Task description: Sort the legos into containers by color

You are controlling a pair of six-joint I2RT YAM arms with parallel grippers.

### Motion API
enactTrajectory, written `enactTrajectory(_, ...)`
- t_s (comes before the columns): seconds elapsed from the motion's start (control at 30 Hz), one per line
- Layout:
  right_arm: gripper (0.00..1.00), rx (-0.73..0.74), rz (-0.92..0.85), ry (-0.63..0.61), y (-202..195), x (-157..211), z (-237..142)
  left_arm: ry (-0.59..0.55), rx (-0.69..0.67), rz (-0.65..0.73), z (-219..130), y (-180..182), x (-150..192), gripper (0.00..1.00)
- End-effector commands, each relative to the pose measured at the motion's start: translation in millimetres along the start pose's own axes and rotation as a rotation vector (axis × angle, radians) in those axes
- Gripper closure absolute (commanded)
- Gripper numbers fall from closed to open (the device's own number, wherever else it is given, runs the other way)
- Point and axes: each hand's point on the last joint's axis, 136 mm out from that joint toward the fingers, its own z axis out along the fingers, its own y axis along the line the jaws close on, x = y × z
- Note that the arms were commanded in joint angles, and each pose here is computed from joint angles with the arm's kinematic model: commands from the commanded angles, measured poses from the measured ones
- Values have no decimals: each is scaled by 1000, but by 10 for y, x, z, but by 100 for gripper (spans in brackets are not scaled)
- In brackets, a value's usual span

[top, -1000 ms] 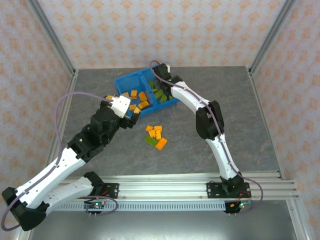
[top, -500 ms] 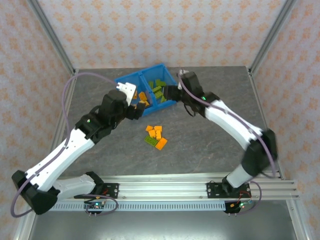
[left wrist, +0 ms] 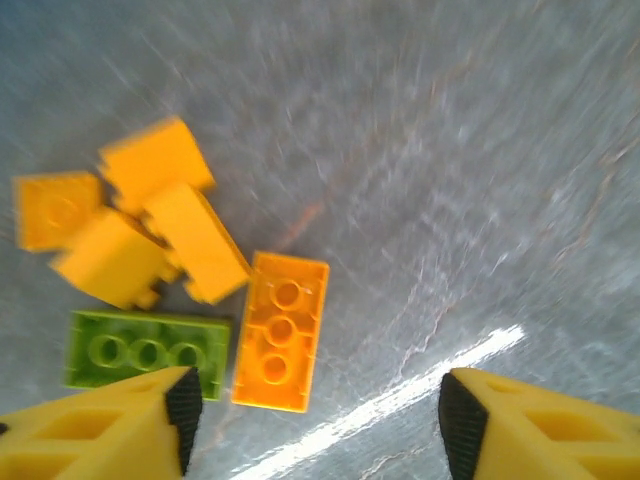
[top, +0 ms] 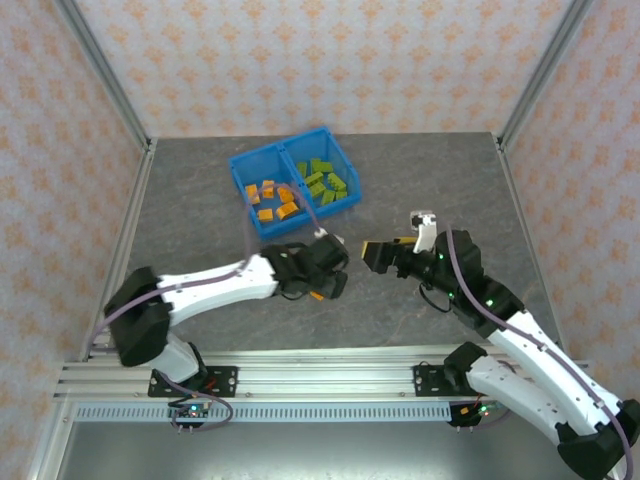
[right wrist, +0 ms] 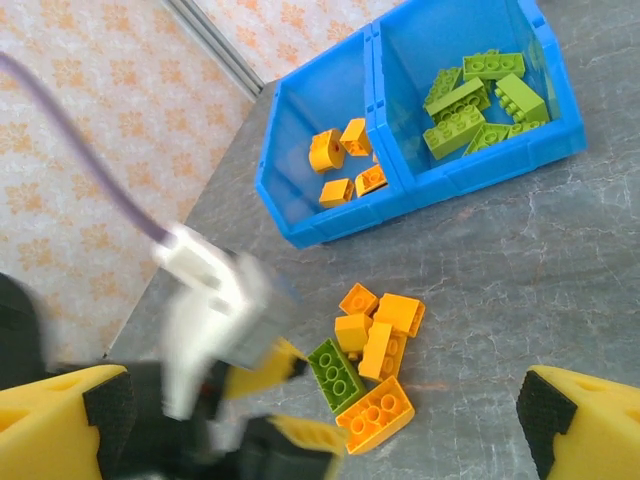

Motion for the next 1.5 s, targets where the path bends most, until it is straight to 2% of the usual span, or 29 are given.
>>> enactTrajectory(0.0,1,47,24,63,-109,157,-16,10,-46,-17,138,-65,-27,38)
enactTrajectory(0.1,1,66,31,66,-148,175,-21,24,-98,-3,313,-42,-23,46)
enactTrajectory(0.43,1,88,44,59,-199,191,-37,34,-217,40,530,141,68,46)
enactTrajectory(0.63,1,84,43,47,-175,146,-47,60,-210,32,638,124,147,46)
enactTrajectory(0.77,1,80,47,54,-163,151,-52,59,-221,33,689,152,183,44)
enactTrajectory(0.97,1,45,52,97,-113,241,-49,67,-243,48,712,208,238,35)
enactTrajectory(1.03,1,40,56,156,-116,368,-73,77,-236,50,735,199,264,38)
enactTrajectory(1.2,1,131,93,310,-289,715,-224,119,-112,9,826,1,394,52)
enactTrajectory(1.3,1,138,136,404,-289,897,-313,131,-86,-37,857,-28,467,61)
enactTrajectory(1.4,0,123,173,457,-258,1005,-339,111,-72,-52,812,-38,430,66)
enactTrajectory(1.47,1,124,178,449,-247,976,-334,79,-57,-54,723,-74,323,67)
